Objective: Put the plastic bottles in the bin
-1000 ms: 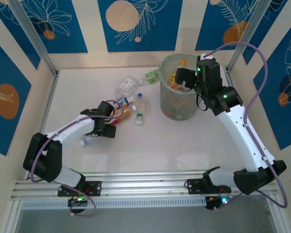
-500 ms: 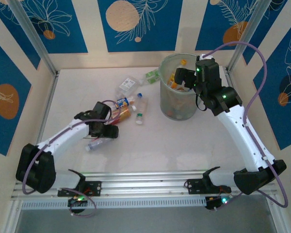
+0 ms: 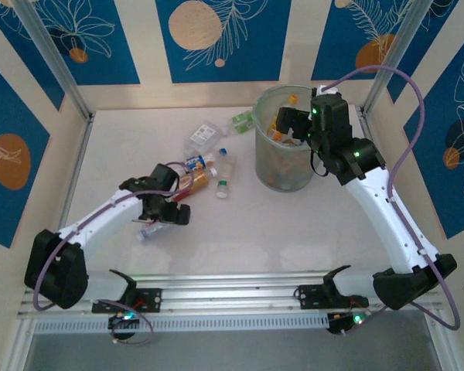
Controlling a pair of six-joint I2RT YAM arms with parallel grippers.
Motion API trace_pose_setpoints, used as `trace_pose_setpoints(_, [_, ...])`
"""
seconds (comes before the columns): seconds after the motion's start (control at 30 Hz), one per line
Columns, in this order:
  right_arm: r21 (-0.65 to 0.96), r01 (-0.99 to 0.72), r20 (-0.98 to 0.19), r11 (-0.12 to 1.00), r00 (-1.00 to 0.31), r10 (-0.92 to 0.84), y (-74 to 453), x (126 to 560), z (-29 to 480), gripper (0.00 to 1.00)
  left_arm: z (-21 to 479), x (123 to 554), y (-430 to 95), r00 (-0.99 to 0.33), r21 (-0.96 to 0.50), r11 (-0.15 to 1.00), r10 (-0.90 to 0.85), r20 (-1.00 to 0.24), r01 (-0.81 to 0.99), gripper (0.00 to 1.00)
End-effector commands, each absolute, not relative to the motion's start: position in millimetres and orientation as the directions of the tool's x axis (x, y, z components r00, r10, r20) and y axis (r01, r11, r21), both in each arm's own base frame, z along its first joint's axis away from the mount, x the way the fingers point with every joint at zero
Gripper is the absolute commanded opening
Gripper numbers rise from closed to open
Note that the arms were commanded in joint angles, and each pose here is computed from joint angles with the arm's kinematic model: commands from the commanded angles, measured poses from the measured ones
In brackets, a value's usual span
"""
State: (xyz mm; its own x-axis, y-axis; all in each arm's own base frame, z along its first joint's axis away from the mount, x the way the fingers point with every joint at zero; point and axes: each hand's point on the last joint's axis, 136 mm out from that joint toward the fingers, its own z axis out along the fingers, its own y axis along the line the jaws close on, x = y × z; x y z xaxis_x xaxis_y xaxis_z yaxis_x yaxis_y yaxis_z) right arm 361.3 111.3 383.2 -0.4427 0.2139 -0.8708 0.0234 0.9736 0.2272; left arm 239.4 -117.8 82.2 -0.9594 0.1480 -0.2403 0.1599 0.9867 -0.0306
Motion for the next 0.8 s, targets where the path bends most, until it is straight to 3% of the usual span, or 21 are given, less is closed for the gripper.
trace_pose_setpoints(0.0, [0.220, 0.017, -0.890, 0.975, -0.406, 0.208, 111.6, 363.6, 396.1, 0.99, 65.3, 230.9, -101.1, -0.970, 0.085, 0.985, 0.164, -0.181, 0.151, 1.00])
trace_pose_setpoints(0.17, [0.212, 0.011, -0.887, 0.977, -0.417, 0.197, 115.1, 365.2, 393.4, 0.99, 55.7, 244.5, -88.7, -0.969, 0.189, 0.974, 0.160, -0.186, 0.125, 0.99])
trace_pose_setpoints(0.47, [0.199, 0.019, -0.894, 0.980, -0.407, 0.189, 113.0, 363.6, 395.1, 0.99, 43.7, 253.8, -102.2, -0.963, 0.152, 0.977, 0.179, -0.202, 0.150, 0.99])
trace_pose_setpoints(0.77, [0.205, 0.014, -0.897, 0.979, -0.398, 0.193, 114.6, 365.7, 398.5, 0.99, 27.7, 247.5, -124.8, -0.952, 0.137, 0.965, 0.248, -0.181, 0.225, 0.85])
